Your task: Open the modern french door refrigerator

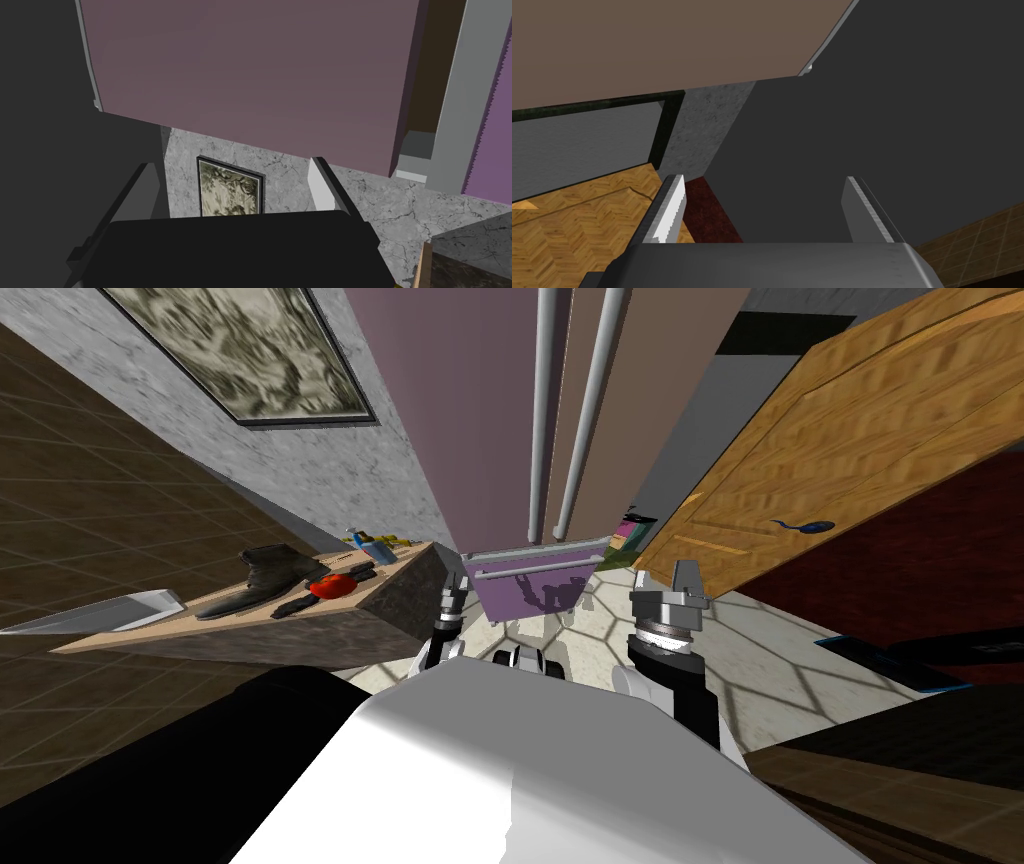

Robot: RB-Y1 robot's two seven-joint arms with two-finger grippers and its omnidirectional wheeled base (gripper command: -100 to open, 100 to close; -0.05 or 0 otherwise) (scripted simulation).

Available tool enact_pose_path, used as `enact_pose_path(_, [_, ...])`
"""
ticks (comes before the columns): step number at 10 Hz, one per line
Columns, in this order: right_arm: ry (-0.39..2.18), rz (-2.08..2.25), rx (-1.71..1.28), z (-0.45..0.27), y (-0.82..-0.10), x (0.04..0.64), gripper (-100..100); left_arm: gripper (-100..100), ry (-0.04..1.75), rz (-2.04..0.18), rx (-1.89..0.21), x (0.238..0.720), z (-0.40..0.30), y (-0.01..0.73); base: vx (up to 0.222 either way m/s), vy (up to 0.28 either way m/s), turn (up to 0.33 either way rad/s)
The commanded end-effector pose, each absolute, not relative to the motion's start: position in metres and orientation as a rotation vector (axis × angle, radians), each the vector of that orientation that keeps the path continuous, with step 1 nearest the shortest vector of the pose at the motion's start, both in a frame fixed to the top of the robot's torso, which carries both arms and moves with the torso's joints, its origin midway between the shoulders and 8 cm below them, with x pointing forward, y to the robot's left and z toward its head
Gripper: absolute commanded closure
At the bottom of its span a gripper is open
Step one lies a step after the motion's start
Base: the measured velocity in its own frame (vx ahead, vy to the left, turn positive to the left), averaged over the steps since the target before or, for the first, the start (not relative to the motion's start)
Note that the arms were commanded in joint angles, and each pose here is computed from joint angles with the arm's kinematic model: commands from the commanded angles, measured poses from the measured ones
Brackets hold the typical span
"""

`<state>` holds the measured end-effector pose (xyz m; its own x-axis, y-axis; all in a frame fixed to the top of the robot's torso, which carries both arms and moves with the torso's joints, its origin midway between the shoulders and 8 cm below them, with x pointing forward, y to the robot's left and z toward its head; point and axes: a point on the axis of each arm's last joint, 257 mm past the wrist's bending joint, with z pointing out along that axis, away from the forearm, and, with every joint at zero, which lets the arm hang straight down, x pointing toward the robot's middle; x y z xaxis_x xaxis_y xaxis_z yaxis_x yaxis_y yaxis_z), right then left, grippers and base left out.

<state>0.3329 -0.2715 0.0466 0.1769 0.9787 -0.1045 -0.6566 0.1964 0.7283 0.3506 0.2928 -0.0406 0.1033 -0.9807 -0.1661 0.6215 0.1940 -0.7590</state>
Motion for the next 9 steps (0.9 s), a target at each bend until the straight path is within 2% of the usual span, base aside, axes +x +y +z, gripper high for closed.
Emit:
enact_pose_path(1, [0.648, 1.264, 0.609, 0.047, -0.271, 0.333, 0, -100, 0.777, -1.288, -0.611, 0.351, -0.064, 0.3, 0.12, -0.005, 0.004])
enact_pose_path(9, [0.648, 1.264, 0.609, 0.047, -0.271, 0.333, 0, -100, 0.783, -1.277, -0.705, 0.346, -0.125, 0.324, 0.106, -0.015, 0.005])
